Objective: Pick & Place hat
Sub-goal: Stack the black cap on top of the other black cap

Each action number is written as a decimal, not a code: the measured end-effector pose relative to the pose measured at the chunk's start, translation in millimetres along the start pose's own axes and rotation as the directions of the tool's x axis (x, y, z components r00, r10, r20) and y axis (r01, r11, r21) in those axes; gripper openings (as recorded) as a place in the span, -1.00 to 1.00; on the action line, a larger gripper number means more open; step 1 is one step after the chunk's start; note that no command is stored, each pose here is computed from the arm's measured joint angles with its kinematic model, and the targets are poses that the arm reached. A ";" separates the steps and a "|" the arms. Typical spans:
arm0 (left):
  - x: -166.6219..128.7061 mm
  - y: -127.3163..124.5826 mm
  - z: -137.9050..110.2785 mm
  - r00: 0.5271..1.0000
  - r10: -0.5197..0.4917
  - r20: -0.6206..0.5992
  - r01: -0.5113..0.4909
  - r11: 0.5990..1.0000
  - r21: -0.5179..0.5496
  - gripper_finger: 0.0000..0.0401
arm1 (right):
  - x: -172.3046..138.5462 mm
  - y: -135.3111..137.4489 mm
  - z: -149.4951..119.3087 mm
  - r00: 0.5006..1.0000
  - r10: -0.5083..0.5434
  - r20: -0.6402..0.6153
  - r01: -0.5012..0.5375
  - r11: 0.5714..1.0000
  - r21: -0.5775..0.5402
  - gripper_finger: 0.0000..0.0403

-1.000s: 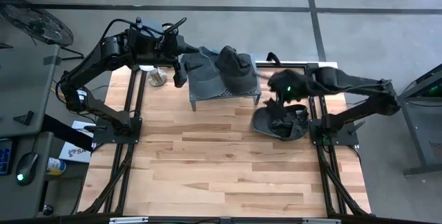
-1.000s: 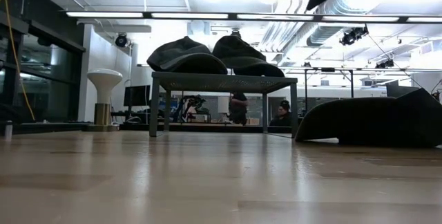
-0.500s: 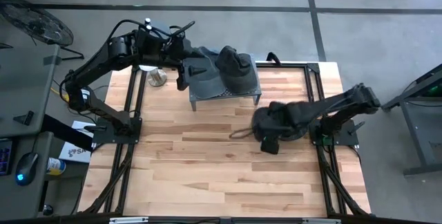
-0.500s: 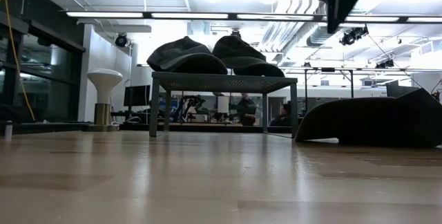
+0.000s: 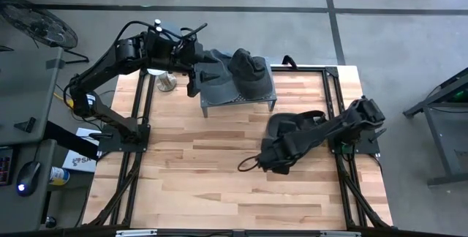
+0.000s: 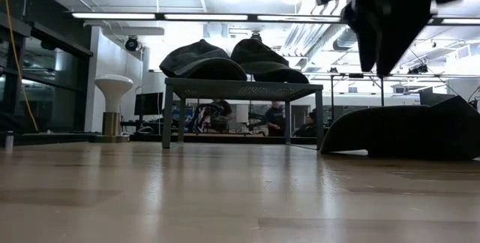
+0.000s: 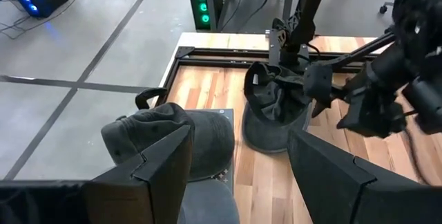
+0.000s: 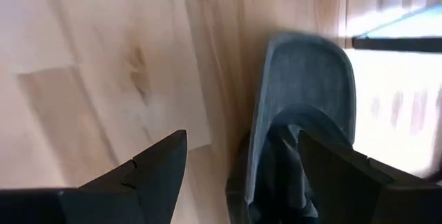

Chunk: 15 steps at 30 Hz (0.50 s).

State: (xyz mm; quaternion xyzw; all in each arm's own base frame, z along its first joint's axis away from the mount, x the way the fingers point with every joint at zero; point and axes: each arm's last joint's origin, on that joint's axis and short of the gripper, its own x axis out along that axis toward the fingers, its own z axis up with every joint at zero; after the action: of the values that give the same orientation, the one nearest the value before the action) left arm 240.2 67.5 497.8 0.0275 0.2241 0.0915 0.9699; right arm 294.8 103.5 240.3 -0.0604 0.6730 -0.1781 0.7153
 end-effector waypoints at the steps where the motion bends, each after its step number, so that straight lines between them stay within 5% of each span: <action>1: 0.0 0.1 0.0 1.000 0.001 0.000 -0.001 1.000 0.000 0.16 | 4.9 1.1 -0.9 1.000 -0.014 -0.012 0.014 1.000 0.004 0.34; 10: 0.0 -0.1 -1.0 1.000 -0.001 -0.010 0.001 1.000 0.013 0.16 | 46.2 -2.5 -16.9 0.987 -0.090 -0.130 0.102 0.991 0.090 0.34; 15: 0.0 -0.3 -2.2 1.000 -0.002 -0.023 0.003 1.000 0.016 0.16 | 59.3 2.8 -18.4 0.994 -0.053 -0.098 0.061 0.995 0.080 0.31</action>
State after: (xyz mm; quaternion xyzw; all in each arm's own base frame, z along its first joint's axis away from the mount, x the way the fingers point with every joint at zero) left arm 239.3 67.2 495.9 0.0342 0.2359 0.0888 0.9671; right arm 279.1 89.0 182.0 -0.0412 0.6967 -0.2292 0.6786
